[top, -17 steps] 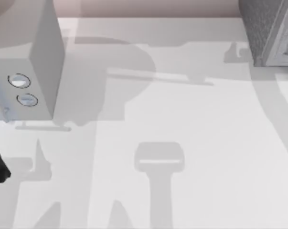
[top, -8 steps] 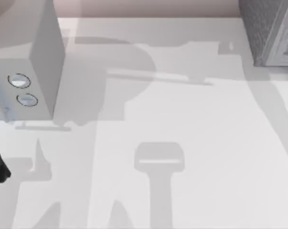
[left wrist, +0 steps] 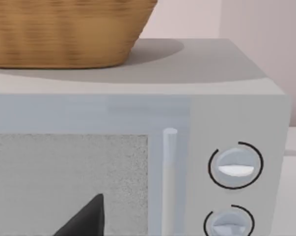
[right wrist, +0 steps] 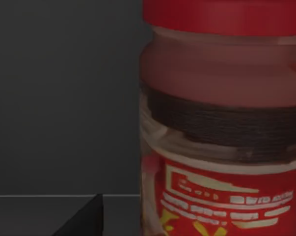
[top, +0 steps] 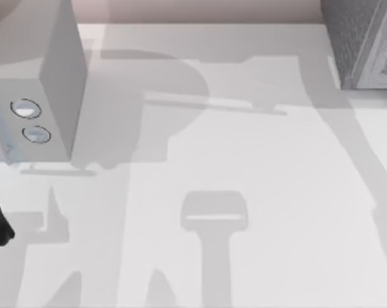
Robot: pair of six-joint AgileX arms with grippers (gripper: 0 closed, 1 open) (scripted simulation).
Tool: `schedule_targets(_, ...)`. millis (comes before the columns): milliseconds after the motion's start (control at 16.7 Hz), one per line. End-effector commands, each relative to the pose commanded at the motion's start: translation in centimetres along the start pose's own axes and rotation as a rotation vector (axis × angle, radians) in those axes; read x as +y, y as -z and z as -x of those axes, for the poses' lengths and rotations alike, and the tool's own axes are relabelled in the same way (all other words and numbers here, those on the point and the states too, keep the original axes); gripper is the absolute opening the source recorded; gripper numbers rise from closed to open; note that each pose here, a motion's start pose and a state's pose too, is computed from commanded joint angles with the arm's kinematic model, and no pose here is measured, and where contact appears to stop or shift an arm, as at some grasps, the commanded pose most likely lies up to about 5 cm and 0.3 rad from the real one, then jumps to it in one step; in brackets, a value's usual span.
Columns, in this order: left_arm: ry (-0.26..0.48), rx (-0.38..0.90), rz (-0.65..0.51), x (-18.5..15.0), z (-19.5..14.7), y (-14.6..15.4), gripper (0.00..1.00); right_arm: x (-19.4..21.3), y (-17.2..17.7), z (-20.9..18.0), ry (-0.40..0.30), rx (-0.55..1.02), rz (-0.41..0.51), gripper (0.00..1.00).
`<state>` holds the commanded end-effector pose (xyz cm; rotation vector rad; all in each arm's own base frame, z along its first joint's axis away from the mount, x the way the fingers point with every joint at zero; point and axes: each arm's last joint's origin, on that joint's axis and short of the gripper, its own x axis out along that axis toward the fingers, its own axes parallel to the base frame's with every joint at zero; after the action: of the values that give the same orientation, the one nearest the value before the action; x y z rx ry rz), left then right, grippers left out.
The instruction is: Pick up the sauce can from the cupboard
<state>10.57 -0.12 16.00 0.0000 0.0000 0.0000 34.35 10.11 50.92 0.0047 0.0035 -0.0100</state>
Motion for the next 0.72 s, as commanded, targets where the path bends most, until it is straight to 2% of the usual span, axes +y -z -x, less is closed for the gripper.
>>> schedule_targets(300,0.0,0.0,0.0,0.0,0.0,0.0,1.0,-0.1,0.1,-0.3,0.002,0.004,0.001,1.0)
schedule_targets(720,0.0,0.0,0.0,0.0,0.0,0.0,1.0,0.1,-0.2,-4.5,0.0,-0.001,0.0,1.0)
